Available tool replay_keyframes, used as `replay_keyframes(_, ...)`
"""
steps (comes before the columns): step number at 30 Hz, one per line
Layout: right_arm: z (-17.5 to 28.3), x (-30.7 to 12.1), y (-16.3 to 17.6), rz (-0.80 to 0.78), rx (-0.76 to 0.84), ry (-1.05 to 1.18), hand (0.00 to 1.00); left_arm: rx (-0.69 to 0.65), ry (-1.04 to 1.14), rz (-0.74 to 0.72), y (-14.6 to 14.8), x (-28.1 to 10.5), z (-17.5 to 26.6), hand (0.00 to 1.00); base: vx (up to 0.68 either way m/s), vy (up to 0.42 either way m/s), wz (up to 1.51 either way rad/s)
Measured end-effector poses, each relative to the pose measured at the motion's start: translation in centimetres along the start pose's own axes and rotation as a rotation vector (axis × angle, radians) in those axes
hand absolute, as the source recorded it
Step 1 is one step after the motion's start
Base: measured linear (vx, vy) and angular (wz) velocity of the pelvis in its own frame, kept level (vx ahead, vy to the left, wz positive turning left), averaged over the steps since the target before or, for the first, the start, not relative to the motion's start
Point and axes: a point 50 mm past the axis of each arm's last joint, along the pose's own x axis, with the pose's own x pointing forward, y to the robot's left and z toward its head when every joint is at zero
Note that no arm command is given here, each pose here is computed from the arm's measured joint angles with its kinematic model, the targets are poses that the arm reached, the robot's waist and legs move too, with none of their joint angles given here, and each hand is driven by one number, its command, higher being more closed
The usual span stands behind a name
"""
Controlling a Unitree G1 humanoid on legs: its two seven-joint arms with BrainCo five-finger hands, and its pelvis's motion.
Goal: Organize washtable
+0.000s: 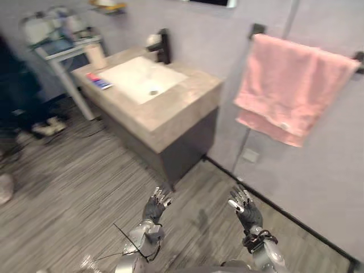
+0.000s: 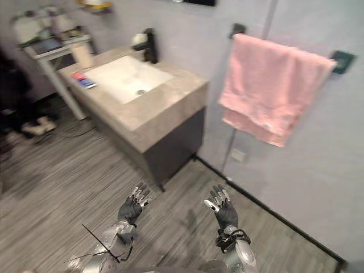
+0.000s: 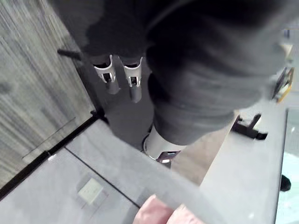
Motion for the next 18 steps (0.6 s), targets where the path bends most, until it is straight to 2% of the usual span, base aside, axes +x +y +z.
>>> replay_keyframes(2, 0.0, 0.4, -0.2, -0.019, -0.001, 0.004, 0.00, 0.013, -0.013, -0.013, -0.1, 0.1, 0.4, 0.00, -0.24, 0.302, 1.19)
replay_keyframes(5, -0.1, 1.3, 1.0, -0.001, 0.032, -0.010, 0.00, 0.049, 0.019, 0.029, 1.6, -1.0, 0.1, 0.00, -0.26, 0.279, 0.53)
replay_keyframes(9, -0.5, 0.9, 0.5, -0.027, 0.028, 0.010, 0.00, 0.052, -0.027, 0.100, 3.5, -1.5, 1.4, 0.00, -0.19, 0.176, 0.30)
replay_keyframes(14, -1.6, 0.2, 0.8, -0.019, 0.036, 0.058, 0.00, 0.062, -0.060, 0.187, 5.3, -2.2, 2.2, 0.00, -0.07, 0.081, 0.62)
replay_keyframes(18, -1.6, -0.1, 0.9, -0.006, 0.027, 0.062, 0.00, 0.062, -0.069, 0.181, 4.7, -2.1, 2.0, 0.00, 0.04, -0.130, 0.93)
